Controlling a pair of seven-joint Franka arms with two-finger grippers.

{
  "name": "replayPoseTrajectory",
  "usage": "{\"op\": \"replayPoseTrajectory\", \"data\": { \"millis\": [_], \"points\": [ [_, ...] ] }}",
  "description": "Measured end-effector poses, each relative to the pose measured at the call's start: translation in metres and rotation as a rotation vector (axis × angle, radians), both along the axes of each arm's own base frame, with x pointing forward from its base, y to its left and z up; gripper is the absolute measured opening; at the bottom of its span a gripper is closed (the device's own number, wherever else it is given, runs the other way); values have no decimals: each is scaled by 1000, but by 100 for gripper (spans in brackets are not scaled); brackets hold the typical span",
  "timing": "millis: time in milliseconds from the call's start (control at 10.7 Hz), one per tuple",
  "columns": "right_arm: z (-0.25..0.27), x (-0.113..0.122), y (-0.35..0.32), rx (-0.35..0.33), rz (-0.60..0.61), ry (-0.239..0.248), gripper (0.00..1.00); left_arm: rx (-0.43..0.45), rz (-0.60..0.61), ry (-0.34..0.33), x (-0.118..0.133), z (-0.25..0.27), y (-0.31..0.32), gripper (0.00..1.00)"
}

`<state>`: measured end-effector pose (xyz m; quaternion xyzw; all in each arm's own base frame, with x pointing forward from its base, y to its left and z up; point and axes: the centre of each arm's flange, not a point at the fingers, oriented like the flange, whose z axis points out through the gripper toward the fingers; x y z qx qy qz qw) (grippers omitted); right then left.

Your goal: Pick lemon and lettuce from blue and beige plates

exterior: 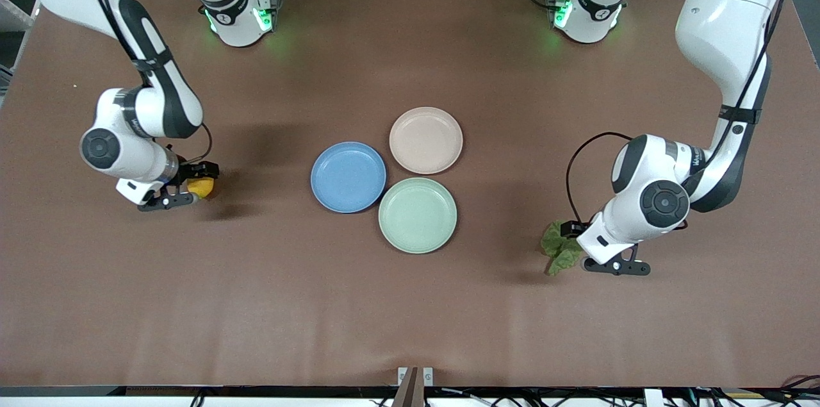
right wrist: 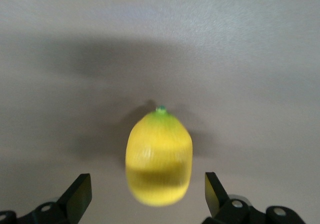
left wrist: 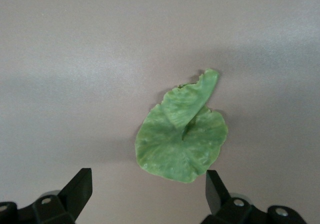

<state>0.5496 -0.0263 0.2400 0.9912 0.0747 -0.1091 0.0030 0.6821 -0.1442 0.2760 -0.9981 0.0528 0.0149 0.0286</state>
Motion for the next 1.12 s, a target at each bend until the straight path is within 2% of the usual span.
{"op": "replayPoseTrajectory", "data": {
  "millis": [280, 467, 747, 933, 1120],
  "points": [
    [65, 25, -1, 12, -18, 70, 100, 21, -10, 6, -8, 13, 10, 100],
    [98, 37, -3, 11, -23, 84, 100, -4, -10, 56, -25, 23, 39, 100],
    [148, 54, -31, -2, -62, 42, 100, -46, 34, 91, -72, 53, 84, 100],
    [183, 63, -41, -7, -75, 7, 100, -44, 40, 82, -111, 81, 80, 100],
    [212, 67, -50, -13, -91, -9, 100, -93, 69, 49, -131, 109, 75, 100]
  ]
}}
